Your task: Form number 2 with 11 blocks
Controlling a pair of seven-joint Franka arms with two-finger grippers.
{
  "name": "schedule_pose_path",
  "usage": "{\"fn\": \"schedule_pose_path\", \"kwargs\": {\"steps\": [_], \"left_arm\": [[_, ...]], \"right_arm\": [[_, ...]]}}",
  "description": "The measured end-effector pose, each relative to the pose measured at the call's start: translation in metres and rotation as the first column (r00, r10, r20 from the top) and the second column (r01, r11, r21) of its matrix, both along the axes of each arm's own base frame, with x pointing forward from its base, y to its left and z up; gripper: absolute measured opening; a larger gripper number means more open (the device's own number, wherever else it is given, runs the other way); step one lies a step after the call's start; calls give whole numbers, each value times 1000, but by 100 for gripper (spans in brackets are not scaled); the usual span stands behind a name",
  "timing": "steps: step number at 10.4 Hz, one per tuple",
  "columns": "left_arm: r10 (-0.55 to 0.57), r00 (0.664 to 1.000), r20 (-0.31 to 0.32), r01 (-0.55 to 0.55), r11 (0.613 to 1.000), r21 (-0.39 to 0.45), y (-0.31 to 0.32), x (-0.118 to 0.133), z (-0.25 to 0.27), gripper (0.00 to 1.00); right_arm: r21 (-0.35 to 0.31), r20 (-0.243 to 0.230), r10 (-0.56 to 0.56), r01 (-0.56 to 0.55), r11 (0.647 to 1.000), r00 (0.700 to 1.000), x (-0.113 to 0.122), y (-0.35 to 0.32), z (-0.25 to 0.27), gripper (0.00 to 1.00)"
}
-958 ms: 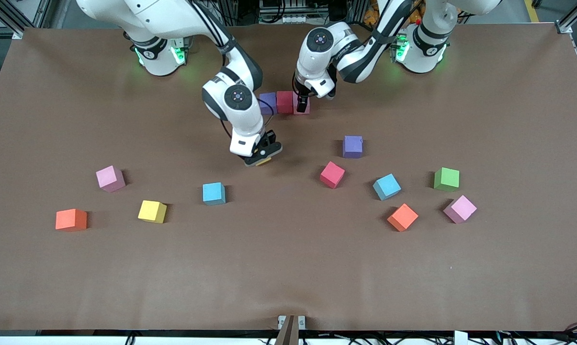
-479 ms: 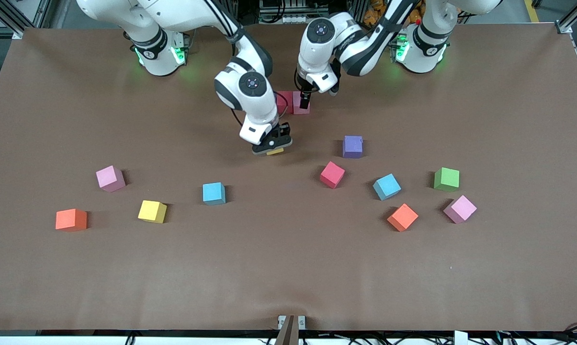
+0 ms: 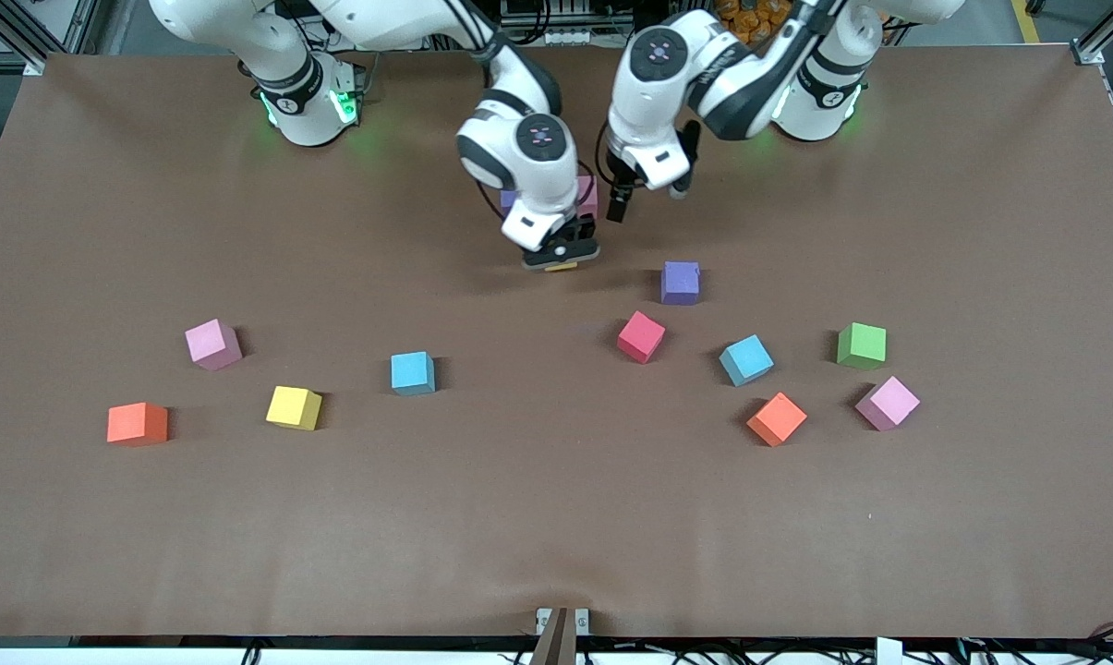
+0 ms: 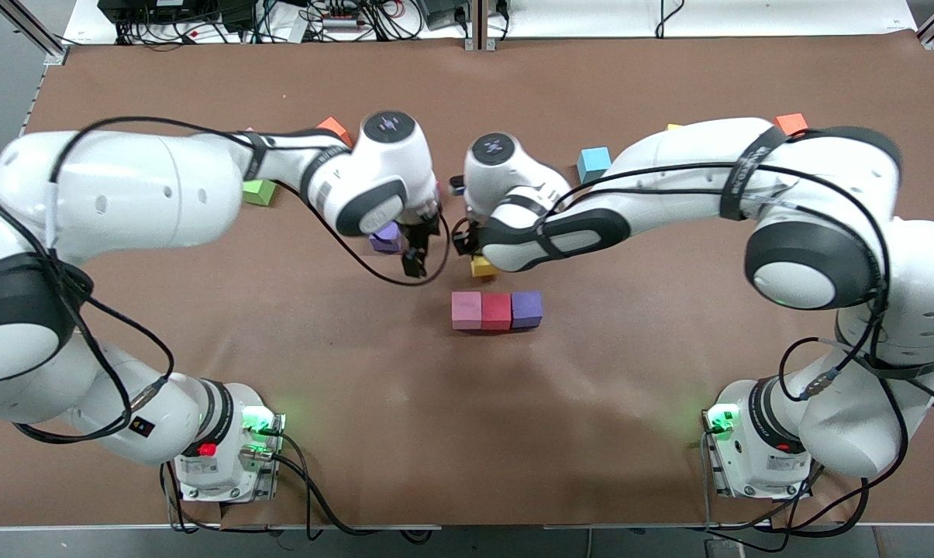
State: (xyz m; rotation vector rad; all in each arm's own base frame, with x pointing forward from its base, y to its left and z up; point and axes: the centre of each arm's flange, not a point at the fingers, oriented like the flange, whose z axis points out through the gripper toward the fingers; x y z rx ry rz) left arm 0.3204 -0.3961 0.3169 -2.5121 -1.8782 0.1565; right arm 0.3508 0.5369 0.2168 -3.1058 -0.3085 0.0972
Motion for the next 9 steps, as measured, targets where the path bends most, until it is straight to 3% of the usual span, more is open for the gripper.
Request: {"fn": "schedule_pose_path", "kwargs": {"steps": [3,5,7,9], "left_arm": [[-137,990,14,137,990,-15,61,63,4,100],[-284,959,17,284,958,-27,95,91,0,100],[-448,894,1,447,893,-48,102,95,-17,100],[-603,797,-21,600,796,-79,92,88,-38,100]], "right_arm": [[-11,-13,12,-13,1000,1000,-5,22,-6,56],[-15,-12,-26,26,1000,1000,-2,22,-8,56],[-21,-14,-67,66,998,998,-3,22,-10,56],[-25,-14,-95,95,995,995,-9,26,-11,56]]}}
